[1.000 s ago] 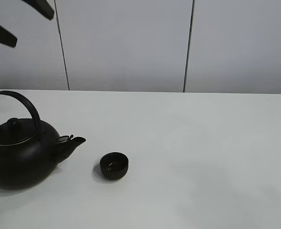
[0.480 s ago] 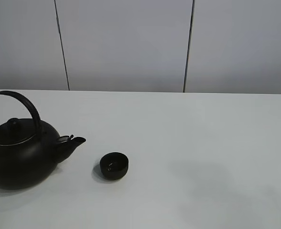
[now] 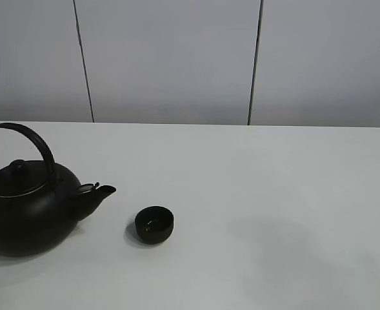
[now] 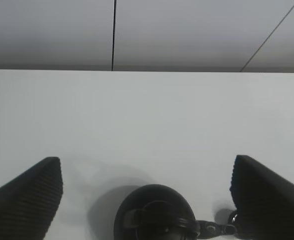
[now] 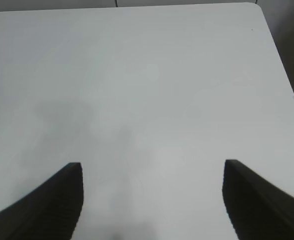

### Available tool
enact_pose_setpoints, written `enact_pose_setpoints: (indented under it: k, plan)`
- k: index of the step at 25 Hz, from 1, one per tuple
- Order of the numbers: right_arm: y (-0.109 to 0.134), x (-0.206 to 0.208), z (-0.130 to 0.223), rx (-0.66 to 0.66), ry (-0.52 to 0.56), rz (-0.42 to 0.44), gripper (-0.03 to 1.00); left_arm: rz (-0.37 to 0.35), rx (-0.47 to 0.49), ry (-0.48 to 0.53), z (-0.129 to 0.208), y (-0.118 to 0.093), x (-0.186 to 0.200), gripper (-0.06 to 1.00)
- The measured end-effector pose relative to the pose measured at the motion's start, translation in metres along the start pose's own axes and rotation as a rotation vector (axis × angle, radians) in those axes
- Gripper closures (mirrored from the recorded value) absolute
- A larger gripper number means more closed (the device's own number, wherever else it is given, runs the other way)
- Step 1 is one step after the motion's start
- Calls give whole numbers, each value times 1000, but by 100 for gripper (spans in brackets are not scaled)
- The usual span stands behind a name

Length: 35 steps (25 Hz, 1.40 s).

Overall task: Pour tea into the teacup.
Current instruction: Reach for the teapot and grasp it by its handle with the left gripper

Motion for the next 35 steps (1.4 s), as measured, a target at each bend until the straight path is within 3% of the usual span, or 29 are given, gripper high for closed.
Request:
enact_pose_setpoints:
  k: [4, 7, 11, 16, 21, 25, 29, 35]
  plan:
    - [0, 0, 0, 0, 0, 0, 43, -43, 27, -102, -11, 3, 19, 29]
    - [0, 0, 0, 0, 0, 0, 43, -119, 33, -218, -9, 12, 41, 29]
    - [0, 0, 0, 0, 0, 0, 43, -156, 35, -304, 23, 11, 57, 29]
    - [0, 0, 0, 0, -1, 0, 43, -156, 64, -324, 92, 10, 34, 29]
    - [0, 0, 0, 0, -1, 0, 43, -211, 77, -352, 157, 21, 5, 29]
    - [0, 0, 0, 0, -1, 0, 43, -270, 33, -424, 173, 30, -2, 29]
    - [0, 0, 0, 0, -1, 0, 43, -226, 10, -507, 173, 22, -7, 29]
    - [0, 0, 0, 0, -1, 0, 43, -54, -38, -402, 188, -3, -55, 29]
Point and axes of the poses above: a point on each arm's last joint axis where the gripper is mounted, x pointing back along that axis away from the gripper, y along the wrist's bending axis when the last joint is at zero, z = x × y, the point moved 10 cm from there along -x, pointing out along that axis toward the gripper, and after that the axes turned 5 degrees about -x, right-handed, at the moved point
